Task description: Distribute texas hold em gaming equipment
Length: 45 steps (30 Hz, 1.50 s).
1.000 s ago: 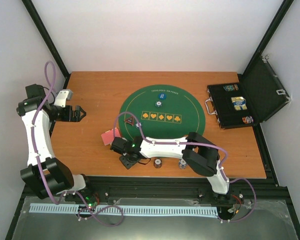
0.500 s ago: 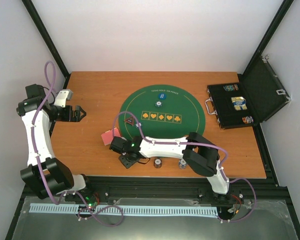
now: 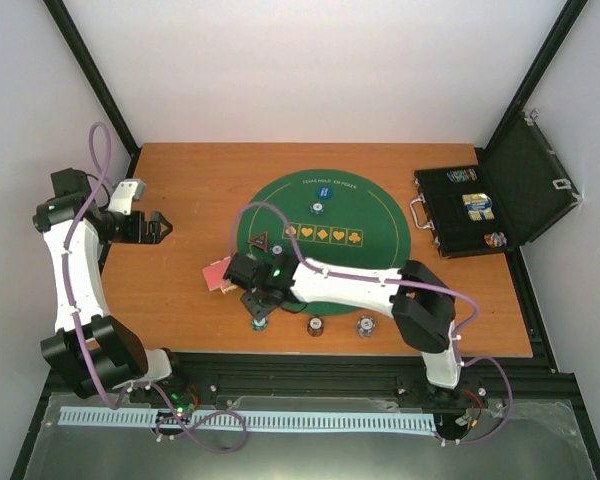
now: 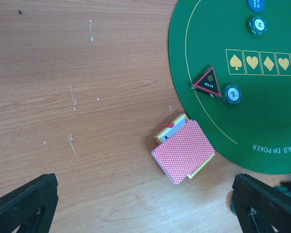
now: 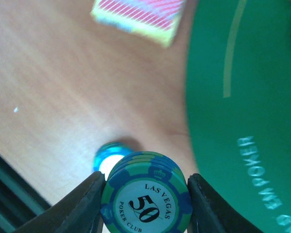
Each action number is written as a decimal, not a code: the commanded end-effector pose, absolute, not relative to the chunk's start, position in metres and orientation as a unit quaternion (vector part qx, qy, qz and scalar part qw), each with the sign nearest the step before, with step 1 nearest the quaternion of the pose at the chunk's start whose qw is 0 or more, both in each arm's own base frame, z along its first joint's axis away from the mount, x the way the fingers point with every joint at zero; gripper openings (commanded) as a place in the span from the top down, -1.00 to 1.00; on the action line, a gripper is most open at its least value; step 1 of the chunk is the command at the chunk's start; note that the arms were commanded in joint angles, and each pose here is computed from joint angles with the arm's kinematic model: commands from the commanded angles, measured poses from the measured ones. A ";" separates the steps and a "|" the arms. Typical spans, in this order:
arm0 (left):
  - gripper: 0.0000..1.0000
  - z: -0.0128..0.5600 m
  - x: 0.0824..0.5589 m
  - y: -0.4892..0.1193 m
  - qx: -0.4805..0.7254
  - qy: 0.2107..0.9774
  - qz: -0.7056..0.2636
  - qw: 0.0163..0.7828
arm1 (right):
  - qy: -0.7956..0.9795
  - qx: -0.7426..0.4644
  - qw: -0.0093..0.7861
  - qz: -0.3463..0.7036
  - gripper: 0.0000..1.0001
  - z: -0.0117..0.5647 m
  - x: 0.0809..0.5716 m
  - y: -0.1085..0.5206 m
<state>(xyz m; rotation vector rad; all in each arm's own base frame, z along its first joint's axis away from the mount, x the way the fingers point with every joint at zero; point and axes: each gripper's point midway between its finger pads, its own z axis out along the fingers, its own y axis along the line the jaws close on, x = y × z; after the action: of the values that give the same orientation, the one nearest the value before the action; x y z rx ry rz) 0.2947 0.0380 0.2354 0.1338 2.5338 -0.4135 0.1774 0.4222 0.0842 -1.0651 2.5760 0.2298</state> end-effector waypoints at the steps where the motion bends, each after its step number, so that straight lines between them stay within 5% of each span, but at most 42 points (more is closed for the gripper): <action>1: -1.00 0.246 0.292 0.033 0.058 0.941 -0.160 0.291 | 0.912 -0.337 0.221 0.070 0.43 0.129 0.234 0.391; 12: -1.00 0.247 0.295 0.031 0.057 0.939 -0.171 0.291 | 0.949 -0.197 0.243 0.036 0.42 0.135 0.409 0.275; 21: -1.00 0.242 0.298 0.028 0.060 0.937 -0.188 0.287 | 0.963 -0.134 0.229 0.038 0.42 0.099 0.500 0.239; 35: -1.00 0.243 0.305 0.030 0.062 0.936 -0.188 0.290 | 0.976 -0.118 0.178 0.033 0.42 0.031 0.519 0.227; 45: -1.00 0.240 0.305 0.032 0.064 0.938 -0.182 0.288 | 0.977 -0.108 0.181 0.040 0.45 0.044 0.518 0.224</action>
<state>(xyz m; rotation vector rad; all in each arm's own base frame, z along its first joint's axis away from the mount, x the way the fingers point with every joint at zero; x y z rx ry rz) 0.3005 0.0313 0.2305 0.1358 2.5306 -0.5066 0.5241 0.2316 0.0333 -0.3203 2.7498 0.1072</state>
